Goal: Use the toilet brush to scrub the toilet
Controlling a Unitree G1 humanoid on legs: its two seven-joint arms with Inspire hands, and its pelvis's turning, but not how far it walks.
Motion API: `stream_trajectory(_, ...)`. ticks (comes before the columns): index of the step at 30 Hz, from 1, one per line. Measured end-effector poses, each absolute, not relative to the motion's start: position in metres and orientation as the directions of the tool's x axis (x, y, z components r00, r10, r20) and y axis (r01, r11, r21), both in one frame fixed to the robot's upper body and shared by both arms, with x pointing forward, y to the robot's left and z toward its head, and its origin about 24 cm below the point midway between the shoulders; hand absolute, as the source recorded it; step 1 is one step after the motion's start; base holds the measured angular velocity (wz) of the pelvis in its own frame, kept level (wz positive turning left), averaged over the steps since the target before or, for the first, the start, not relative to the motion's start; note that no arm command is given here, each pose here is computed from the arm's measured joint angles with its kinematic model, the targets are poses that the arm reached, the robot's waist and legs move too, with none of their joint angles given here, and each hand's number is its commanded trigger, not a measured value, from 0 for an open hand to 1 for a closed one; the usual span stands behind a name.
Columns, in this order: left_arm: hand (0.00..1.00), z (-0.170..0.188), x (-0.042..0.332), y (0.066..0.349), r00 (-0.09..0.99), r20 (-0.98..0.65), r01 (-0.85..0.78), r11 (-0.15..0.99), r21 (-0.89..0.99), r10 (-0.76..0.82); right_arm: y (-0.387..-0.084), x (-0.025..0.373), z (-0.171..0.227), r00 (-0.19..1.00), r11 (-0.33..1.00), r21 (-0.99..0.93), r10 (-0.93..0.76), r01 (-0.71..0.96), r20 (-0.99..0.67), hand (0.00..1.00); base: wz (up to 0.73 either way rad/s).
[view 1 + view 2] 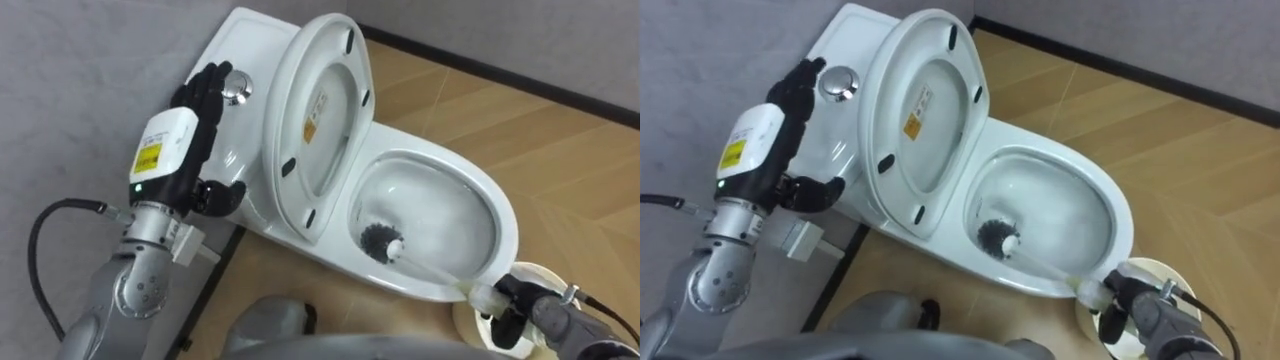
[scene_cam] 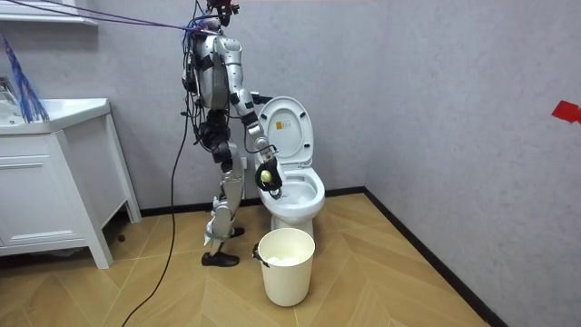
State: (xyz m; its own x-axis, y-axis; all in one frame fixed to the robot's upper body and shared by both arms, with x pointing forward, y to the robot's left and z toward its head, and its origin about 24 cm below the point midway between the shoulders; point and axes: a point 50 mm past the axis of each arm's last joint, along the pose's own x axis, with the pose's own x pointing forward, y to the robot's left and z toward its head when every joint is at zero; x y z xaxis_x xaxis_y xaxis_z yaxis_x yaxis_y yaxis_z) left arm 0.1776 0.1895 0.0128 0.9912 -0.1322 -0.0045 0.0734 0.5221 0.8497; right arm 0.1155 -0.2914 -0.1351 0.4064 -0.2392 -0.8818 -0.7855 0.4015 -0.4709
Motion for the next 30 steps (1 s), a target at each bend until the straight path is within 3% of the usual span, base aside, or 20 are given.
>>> stream_trajectory(7, 0.0, -0.004, 0.179, 0.19, 0.99, -0.061, 0.119, 0.5, 0.858, -0.131, -0.293, 0.122, -0.133, 0.418, 0.393, -0.487, -0.252, -0.78, -0.873, 1.0, -0.06)
stream_trajectory(13, 0.0, -0.023, 0.192, 0.189, 0.982, -0.122, 0.178, 0.485, 0.856, -0.145, -0.307, 0.149, -0.117, 0.494, 0.343, -0.576, -0.3, -0.742, -0.816, 1.0, -0.05)
stream_trajectory(19, 0.0, -0.018, 0.212, 0.179, 0.983, -0.014, 0.102, 0.487, 0.867, -0.181, -0.325, 0.185, -0.091, 0.588, 0.24, -0.675, -0.348, -0.698, -0.731, 1.0, -0.03)
stream_trajectory(24, 0.0, -0.003, 0.23, 0.172, 0.971, 0.12, -0.007, 0.48, 0.877, -0.205, -0.337, 0.218, -0.062, 0.695, 0.076, -0.767, -0.374, -0.637, -0.614, 1.0, -0.01)
stream_trajectory(30, 0.0, 0.013, 0.241, 0.173, 0.942, 0.258, -0.133, 0.462, 0.877, -0.217, -0.329, 0.265, -0.024, 0.828, -0.119, -0.85, -0.327, -0.514, -0.455, 1.0, -0.07)
